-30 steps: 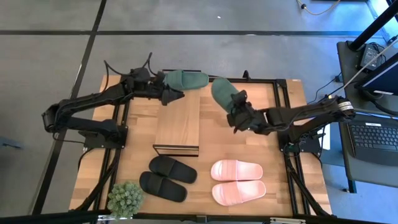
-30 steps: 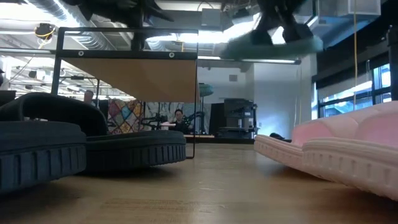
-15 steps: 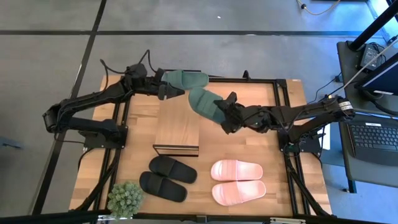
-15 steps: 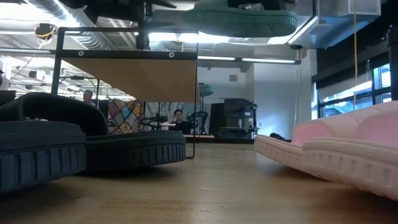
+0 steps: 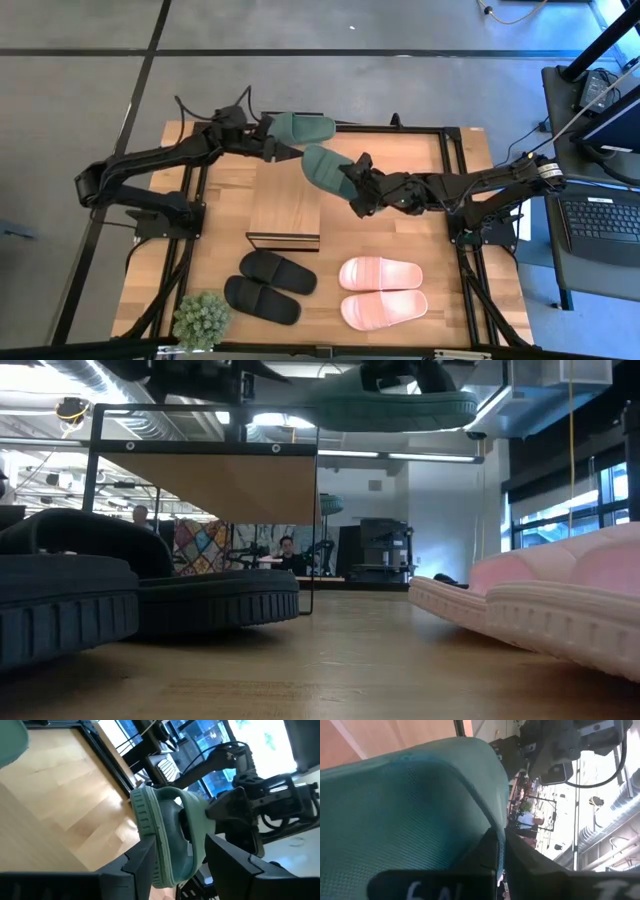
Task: Pick and place slides into the shelf
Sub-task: Put the green slipper on the shelf
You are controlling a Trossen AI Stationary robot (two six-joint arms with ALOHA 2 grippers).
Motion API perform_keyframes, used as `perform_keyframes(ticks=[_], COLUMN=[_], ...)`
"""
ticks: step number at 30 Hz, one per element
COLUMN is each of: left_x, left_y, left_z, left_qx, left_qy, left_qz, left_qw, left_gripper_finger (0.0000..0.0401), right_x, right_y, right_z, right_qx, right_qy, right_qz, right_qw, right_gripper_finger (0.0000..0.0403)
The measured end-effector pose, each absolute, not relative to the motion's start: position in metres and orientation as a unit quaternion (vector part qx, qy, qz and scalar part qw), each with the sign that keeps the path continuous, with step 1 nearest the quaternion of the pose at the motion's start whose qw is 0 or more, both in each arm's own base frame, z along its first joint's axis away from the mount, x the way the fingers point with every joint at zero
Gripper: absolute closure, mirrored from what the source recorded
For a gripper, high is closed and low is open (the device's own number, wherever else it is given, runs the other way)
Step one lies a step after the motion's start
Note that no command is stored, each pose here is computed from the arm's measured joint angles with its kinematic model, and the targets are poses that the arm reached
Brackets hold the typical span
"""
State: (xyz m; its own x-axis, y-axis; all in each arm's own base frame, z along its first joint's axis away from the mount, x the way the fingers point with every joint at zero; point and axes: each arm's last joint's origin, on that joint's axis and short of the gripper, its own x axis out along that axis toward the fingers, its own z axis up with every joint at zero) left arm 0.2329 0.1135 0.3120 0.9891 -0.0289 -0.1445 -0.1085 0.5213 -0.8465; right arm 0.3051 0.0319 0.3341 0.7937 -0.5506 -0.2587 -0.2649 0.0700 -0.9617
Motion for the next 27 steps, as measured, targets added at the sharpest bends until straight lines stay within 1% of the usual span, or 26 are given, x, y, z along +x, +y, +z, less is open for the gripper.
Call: perform_keyframes(ticks=[8, 27], left_x=[0.240, 0.236], left_y=[0.118, 0.125], left_z=[0.303, 0.303], left_qx=[-0.494, -0.495], left_qy=[0.084, 0.083], left_qz=[0.029, 0.026], left_qw=[0.865, 0.865], left_gripper_finger=[0.0240, 0.0240], right_x=[0.305, 0.304], right_y=[0.032, 0.031], right_z=[0.334, 0.332], right_qx=[-0.674, -0.675], right_qy=[0.304, 0.318], right_qz=[-0.107, -0.110], right_qw=[0.665, 0.656], right_gripper_finger=[0.0389, 0.0389])
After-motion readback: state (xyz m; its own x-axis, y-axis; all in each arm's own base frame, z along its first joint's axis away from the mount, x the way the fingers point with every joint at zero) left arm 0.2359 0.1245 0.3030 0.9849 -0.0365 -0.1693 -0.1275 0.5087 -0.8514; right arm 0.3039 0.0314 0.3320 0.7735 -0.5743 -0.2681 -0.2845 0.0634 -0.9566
